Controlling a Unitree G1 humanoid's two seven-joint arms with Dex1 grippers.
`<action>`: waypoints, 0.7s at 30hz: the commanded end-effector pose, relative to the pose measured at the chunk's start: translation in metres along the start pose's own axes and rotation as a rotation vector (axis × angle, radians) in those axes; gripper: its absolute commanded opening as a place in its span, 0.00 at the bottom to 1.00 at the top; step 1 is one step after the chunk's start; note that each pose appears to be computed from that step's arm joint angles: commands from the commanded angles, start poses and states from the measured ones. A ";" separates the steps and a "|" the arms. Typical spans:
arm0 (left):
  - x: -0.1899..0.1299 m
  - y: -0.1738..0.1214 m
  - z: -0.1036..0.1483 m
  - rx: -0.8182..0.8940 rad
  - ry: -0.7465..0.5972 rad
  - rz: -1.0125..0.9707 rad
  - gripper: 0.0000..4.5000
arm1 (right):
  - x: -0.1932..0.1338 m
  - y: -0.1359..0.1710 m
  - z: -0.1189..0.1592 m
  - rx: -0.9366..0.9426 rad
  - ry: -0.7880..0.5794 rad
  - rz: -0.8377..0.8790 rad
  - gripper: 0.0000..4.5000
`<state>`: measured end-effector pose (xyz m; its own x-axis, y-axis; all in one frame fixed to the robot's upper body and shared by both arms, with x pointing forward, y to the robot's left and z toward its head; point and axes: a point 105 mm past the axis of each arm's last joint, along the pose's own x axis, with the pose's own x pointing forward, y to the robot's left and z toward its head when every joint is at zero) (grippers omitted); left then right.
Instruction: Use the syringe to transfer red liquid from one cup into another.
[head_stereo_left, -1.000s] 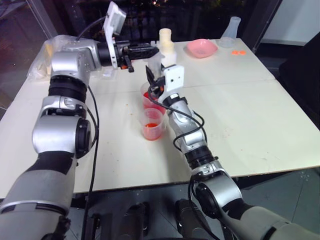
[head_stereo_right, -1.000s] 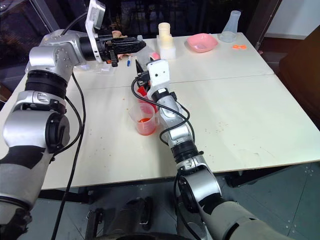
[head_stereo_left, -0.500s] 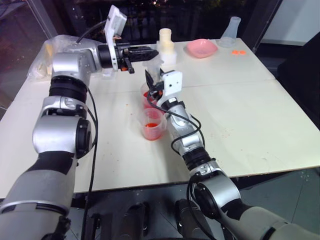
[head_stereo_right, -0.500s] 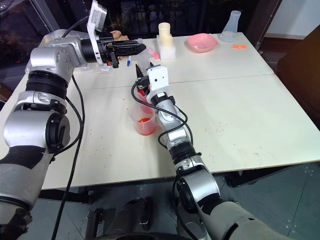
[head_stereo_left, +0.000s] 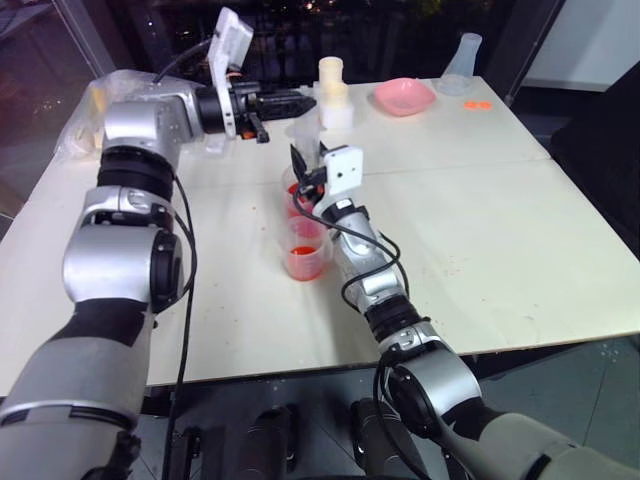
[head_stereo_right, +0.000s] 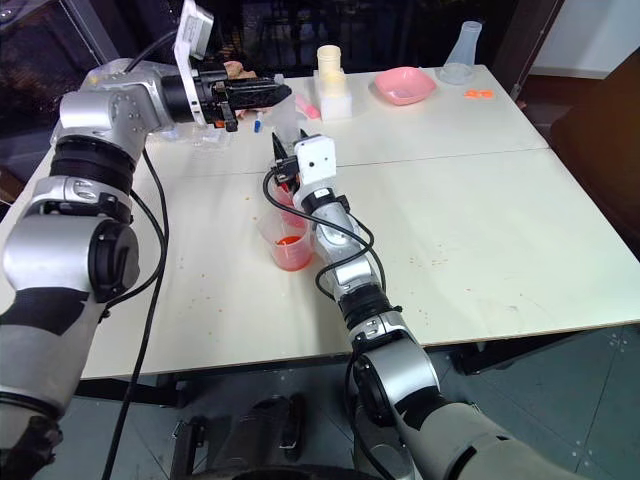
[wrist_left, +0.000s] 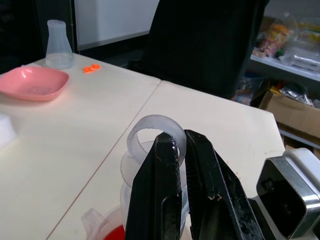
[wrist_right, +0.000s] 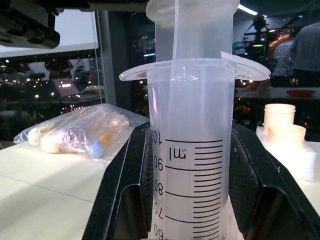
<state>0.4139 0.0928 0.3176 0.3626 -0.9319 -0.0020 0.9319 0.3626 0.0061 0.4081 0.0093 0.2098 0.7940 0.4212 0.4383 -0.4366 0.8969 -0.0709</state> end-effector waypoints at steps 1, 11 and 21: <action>-0.007 -0.020 0.074 0.188 -0.184 -0.044 0.01 | -0.010 0.018 -0.030 0.026 0.108 0.040 0.30; -0.010 -0.021 0.077 0.193 -0.189 -0.049 0.01 | -0.010 0.019 -0.030 0.026 0.110 0.039 0.30; -0.013 -0.021 0.072 0.172 -0.176 -0.057 0.01 | -0.009 0.016 -0.026 0.013 0.097 0.039 0.30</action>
<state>0.4120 0.0987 0.3209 0.3580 -0.9337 0.0031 0.9336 0.3580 0.0153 0.4076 0.0128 0.2065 0.7931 0.4349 0.4265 -0.4448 0.8918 -0.0823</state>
